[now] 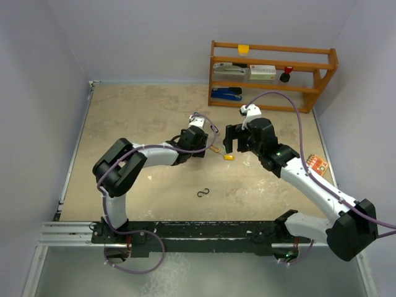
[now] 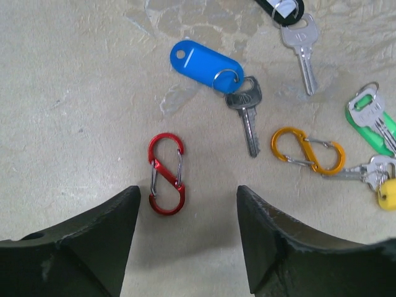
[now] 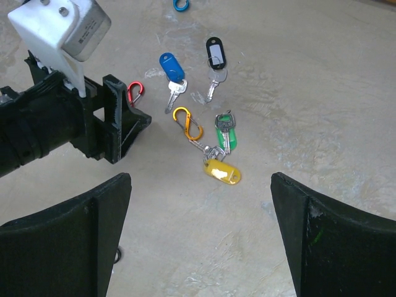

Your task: Put the keys on the keyring

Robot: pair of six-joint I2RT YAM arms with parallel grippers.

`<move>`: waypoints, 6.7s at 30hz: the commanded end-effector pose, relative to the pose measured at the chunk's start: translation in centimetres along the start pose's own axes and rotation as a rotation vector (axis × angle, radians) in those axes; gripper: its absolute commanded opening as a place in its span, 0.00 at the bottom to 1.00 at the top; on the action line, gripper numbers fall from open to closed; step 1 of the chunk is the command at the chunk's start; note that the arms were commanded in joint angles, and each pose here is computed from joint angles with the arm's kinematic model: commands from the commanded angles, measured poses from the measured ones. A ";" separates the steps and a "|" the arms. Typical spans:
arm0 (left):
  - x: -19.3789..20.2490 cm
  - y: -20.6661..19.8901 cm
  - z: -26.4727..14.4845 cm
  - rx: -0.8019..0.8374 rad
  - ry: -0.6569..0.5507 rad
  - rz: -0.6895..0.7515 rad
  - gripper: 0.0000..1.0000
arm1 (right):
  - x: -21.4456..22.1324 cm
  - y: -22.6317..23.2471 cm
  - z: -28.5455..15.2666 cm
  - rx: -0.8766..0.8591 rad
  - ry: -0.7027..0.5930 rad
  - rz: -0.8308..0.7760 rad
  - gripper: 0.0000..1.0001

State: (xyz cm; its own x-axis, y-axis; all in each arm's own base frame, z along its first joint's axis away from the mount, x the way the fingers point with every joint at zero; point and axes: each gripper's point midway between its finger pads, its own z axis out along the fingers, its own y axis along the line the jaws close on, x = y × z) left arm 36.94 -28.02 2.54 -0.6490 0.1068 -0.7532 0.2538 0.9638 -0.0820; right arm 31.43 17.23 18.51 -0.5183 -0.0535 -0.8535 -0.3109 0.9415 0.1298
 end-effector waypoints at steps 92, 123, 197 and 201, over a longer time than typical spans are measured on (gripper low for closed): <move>-8.0 -3.6 0.0 -0.077 -0.066 0.057 0.00 | -0.6 -6.7 -0.1 0.316 -0.089 0.263 0.94; -6.4 -9.3 4.3 -0.143 0.024 0.193 0.00 | -4.3 -9.0 -8.2 0.372 -0.301 0.252 0.99; -5.1 -11.5 3.8 -0.105 0.038 0.207 0.00 | -3.7 -9.9 -8.4 0.389 -0.298 0.261 1.00; -5.2 -11.7 3.6 -0.102 0.035 0.205 0.00 | -3.6 -9.9 -8.5 0.390 -0.298 0.260 1.00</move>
State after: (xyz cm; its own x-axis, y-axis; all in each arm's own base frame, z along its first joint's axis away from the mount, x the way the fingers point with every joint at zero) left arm 39.91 -39.90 2.93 -0.6421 0.3336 -0.6903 0.3139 0.9358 0.1603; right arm 29.65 5.66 23.52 -0.3144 0.2335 -0.9201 0.1411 0.9700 0.1979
